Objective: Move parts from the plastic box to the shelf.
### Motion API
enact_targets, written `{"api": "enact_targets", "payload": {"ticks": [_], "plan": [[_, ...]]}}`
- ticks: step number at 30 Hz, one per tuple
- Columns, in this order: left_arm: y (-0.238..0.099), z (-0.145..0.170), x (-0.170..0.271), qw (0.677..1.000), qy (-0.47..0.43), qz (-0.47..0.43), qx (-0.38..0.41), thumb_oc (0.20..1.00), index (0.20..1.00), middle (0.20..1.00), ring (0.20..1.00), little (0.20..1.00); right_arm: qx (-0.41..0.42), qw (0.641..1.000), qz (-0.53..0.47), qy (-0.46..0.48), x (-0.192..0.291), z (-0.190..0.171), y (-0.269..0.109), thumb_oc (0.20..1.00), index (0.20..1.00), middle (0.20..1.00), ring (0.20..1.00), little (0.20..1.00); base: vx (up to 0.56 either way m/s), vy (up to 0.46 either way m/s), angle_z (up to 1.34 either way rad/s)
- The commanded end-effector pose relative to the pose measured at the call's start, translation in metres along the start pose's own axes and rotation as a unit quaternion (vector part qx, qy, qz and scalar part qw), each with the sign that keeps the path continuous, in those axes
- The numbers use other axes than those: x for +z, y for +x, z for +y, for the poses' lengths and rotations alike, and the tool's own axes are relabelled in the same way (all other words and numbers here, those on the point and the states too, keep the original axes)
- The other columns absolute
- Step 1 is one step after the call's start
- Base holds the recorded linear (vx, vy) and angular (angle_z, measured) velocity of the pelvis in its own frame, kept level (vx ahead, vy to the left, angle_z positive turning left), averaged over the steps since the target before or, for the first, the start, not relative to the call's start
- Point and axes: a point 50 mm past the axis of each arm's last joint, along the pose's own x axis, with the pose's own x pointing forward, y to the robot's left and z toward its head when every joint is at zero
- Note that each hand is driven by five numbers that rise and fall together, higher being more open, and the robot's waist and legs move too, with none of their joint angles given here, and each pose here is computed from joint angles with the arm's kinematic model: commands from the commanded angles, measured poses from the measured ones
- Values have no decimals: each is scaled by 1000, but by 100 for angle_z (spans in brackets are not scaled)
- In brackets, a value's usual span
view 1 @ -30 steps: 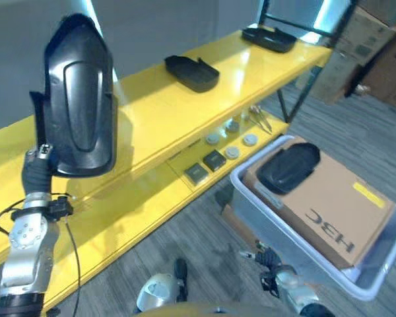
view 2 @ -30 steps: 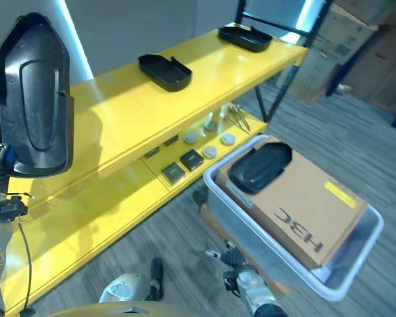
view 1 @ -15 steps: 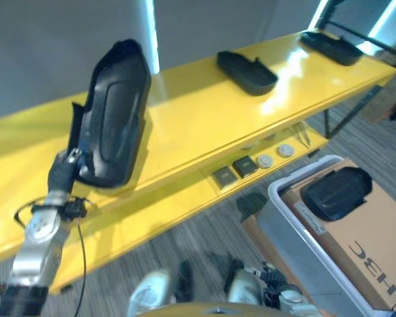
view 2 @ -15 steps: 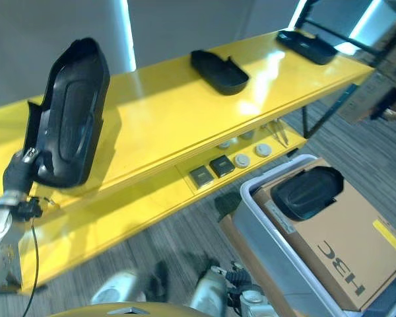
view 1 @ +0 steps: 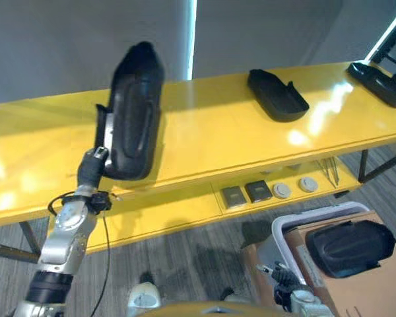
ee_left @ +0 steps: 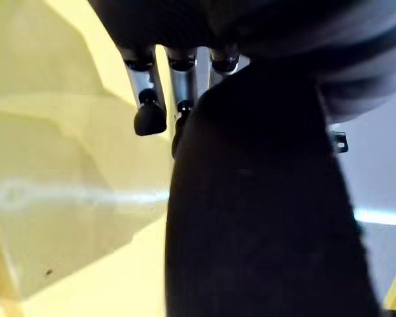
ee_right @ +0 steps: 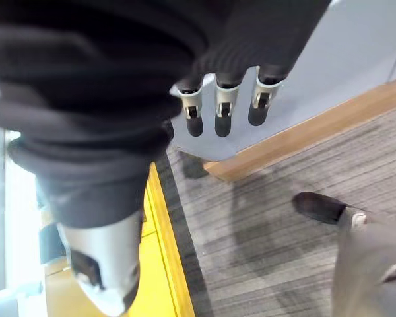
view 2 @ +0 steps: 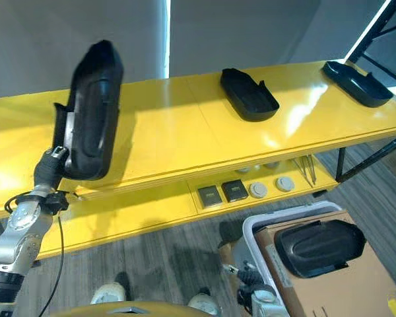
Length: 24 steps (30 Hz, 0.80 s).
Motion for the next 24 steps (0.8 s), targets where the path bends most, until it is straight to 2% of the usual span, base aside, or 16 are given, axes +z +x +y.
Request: {"api": "enact_targets", "payload": {"ticks": [1,7,10,11,15,23,24], "plan": [[18,-2,36,997,19,-70,12,200,200,200,200,200,-12,999,17,26,-12,-4,-3,1000,1000,1000,1000,1000,44,22,16],[25,6,21,998,60,1,34,200,200,200,200,200,2,999,30,15,-16,4,-2,1000,1000,1000,1000,1000,21,61,-2],[36,18,12,992,88,56,71,200,200,200,200,200,15,999,31,-14,-18,10,-3,1000,1000,1000,1000,1000,14,87,0],[44,24,3,985,101,90,105,200,200,200,200,200,20,999,35,-25,-20,12,-3,1000,1000,1000,1000,1000,16,36,-1],[56,29,-19,972,109,142,152,200,200,200,200,200,27,998,43,-45,-24,15,-3,1000,1000,1000,1000,1000,12,11,-9],[64,15,-62,947,108,226,200,200,200,200,200,200,64,996,40,-36,-26,23,-1,1000,1000,1000,1000,1000,16,-18,-10],[64,10,-67,944,106,237,206,200,200,200,200,200,79,996,41,-11,-25,28,-2,1000,1000,1000,1000,1000,16,-27,-13]]}}
